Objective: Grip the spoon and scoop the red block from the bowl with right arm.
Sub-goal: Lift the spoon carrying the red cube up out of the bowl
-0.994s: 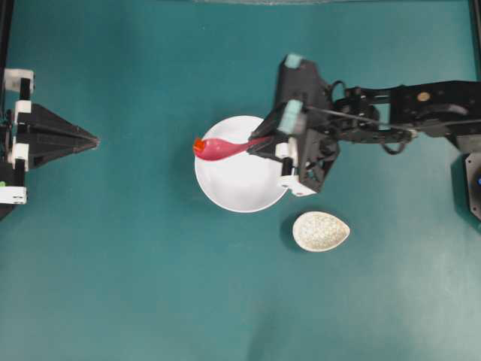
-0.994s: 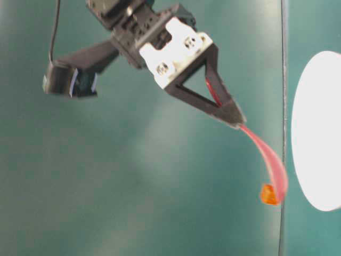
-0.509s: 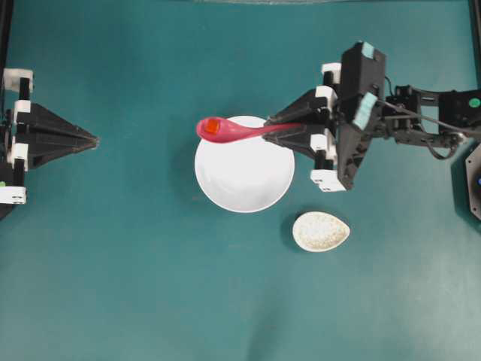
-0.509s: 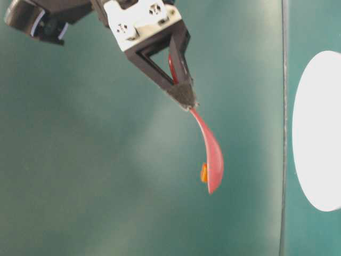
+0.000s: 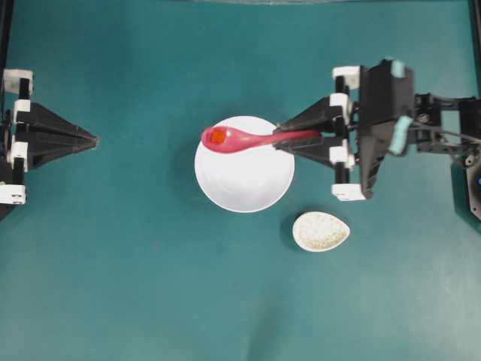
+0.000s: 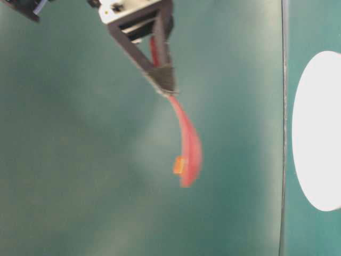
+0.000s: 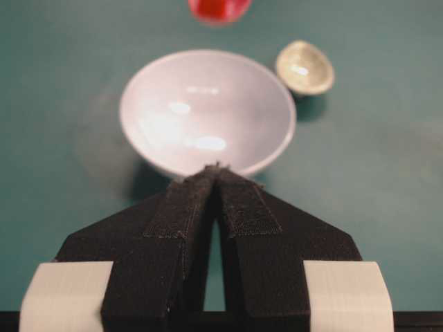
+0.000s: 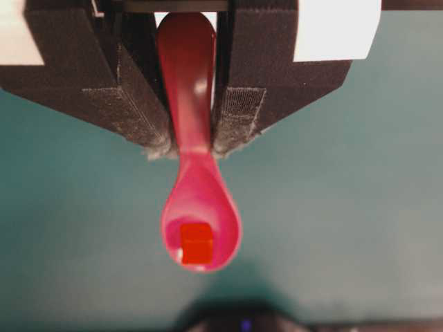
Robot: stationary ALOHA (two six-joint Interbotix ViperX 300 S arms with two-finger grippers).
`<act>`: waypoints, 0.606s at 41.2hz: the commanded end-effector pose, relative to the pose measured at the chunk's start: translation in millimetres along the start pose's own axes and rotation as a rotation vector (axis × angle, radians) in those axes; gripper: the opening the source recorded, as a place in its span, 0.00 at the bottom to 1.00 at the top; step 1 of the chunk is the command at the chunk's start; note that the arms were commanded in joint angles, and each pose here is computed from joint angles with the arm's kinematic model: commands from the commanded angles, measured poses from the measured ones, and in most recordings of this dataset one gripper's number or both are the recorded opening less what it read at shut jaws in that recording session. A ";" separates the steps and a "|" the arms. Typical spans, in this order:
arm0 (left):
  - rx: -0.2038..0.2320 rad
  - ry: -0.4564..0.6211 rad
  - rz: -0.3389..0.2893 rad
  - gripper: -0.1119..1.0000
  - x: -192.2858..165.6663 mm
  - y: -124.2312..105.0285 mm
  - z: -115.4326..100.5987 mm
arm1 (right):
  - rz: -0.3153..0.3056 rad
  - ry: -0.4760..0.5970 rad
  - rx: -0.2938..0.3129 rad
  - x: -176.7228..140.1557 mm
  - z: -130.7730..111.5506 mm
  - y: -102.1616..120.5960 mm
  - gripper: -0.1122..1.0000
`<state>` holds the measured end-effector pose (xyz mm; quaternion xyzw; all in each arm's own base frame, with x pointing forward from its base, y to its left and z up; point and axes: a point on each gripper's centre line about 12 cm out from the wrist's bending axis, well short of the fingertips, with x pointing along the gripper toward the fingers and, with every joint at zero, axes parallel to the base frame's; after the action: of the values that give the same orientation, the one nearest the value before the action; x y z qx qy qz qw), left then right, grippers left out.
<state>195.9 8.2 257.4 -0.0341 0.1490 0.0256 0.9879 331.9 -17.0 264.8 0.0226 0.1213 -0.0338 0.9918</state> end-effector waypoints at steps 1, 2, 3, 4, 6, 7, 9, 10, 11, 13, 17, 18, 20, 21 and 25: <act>-0.002 -0.035 0.001 0.10 -0.7 -0.3 13.7 | 0.009 -0.084 -0.006 -9.6 15.8 3.2 0.32; -0.002 -0.035 0.001 0.10 -0.7 -0.3 13.7 | 0.012 -0.093 -0.006 -12.1 16.5 4.1 0.32; -0.002 -0.035 0.001 0.10 -0.7 -0.3 13.7 | 0.014 -0.093 -0.005 -13.4 15.9 4.5 0.32; -0.002 -0.035 0.001 0.10 -0.7 -0.3 13.7 | 0.016 -0.096 -0.005 -15.4 16.1 4.9 0.32; -0.002 -0.035 0.001 0.10 -0.7 -0.3 13.7 | 0.021 -0.099 -0.004 -19.2 16.5 6.3 0.32; -0.002 -0.035 0.001 0.10 -0.7 -0.3 13.7 | 0.022 -0.097 -0.005 -21.2 15.6 6.7 0.32; -0.002 -0.035 0.001 0.10 -0.7 -0.3 13.7 | 0.025 -0.096 -0.002 -24.2 15.4 7.2 0.32; -0.002 -0.034 0.001 0.10 -0.7 -0.2 13.5 | 0.024 -0.096 0.001 -25.3 15.2 7.1 0.32; -0.002 -0.035 0.001 0.10 -0.7 -0.3 13.7 | 0.024 -0.094 0.004 -26.9 14.6 7.0 0.32; -0.002 -0.034 0.001 0.10 -0.7 -0.2 13.5 | 0.025 -0.096 0.004 -29.9 14.2 6.8 0.32; -0.002 -0.034 0.001 0.10 -0.7 -0.2 13.5 | 0.024 -0.094 0.004 -32.9 11.5 6.6 0.32; -0.002 -0.034 0.001 0.10 -0.7 -0.2 13.5 | 0.024 -0.092 0.006 -33.2 11.5 6.6 0.32; -0.002 -0.034 0.001 0.10 -0.7 -0.2 13.5 | 0.025 -0.089 0.009 -33.1 11.6 6.6 0.32; -0.002 -0.034 0.001 0.10 -0.7 -0.2 13.5 | 0.025 -0.085 0.010 -32.7 10.8 6.6 0.32; -0.002 -0.034 0.001 0.10 -0.7 -0.2 13.5 | 0.025 -0.051 0.010 -30.2 6.9 6.8 0.32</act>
<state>195.7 8.2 257.7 -0.0341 0.1482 0.0256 0.9880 303.1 -9.7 273.2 0.0267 0.0986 -0.0242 0.9945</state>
